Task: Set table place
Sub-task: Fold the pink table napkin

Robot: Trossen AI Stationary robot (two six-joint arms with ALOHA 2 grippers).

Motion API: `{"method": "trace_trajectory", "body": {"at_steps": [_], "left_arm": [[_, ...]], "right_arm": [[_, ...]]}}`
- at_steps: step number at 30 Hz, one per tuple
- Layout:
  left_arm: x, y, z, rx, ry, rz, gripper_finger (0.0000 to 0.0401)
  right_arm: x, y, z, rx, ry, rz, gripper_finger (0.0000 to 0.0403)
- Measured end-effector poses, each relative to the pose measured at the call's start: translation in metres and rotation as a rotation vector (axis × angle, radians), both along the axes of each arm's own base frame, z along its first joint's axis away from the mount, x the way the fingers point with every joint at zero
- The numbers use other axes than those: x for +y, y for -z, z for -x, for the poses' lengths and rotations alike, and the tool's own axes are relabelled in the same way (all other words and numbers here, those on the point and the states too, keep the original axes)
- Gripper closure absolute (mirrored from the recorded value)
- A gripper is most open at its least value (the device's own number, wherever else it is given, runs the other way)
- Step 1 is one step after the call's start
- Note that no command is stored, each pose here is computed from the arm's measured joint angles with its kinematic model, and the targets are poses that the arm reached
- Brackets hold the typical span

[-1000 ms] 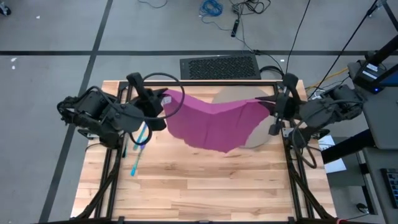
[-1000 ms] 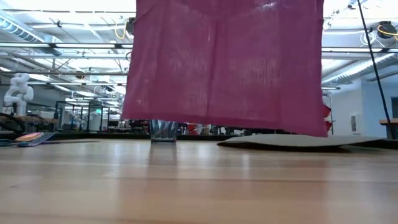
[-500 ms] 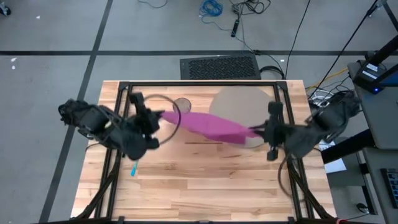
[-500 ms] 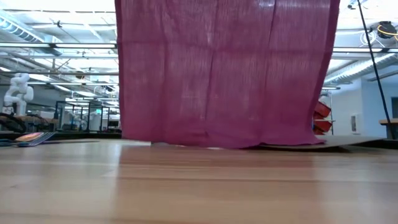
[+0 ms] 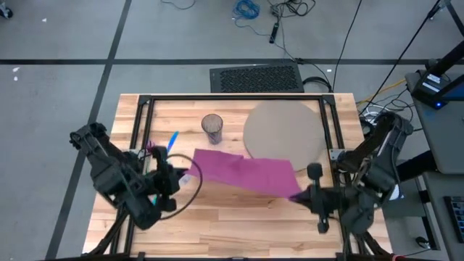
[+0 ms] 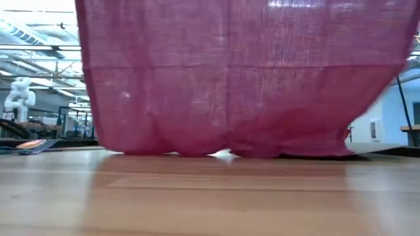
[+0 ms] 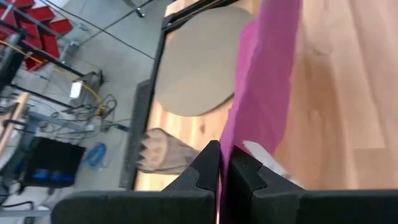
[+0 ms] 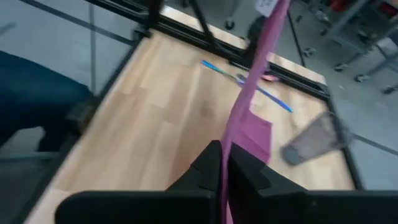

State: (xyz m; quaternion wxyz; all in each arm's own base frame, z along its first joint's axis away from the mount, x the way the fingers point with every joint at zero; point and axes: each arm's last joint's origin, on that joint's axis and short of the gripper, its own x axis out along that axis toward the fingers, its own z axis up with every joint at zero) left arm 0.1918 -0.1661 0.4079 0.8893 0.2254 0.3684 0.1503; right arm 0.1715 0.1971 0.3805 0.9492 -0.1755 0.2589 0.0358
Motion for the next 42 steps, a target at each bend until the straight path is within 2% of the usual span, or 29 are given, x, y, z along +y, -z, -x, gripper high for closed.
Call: {"method": "trace_trajectory", "body": {"at_steps": [11, 15, 18, 28, 42], "left_arm": [[-0.031, 0.026, 0.013, -0.015, 0.048, 0.11, 0.0401], [-0.04, 0.034, 0.011, 0.002, 0.072, 0.177, 0.0401], [-0.044, 0.044, 0.008, 0.042, 0.078, 0.181, 0.0401], [-0.028, 0.083, -0.003, 0.188, -0.031, 0.16, 0.0401], [0.004, 0.118, -0.02, 0.346, -0.136, 0.087, 0.0401]], "right_arm": [[0.048, 0.046, -0.017, 0.079, -0.016, -0.016, 0.0403], [0.059, 0.052, -0.021, 0.079, -0.032, -0.044, 0.0403], [0.062, 0.056, -0.021, 0.086, -0.028, -0.046, 0.0403], [0.054, 0.07, -0.03, 0.156, 0.044, -0.048, 0.0403], [0.012, 0.133, -0.051, 0.32, 0.193, -0.002, 0.0403]]}}
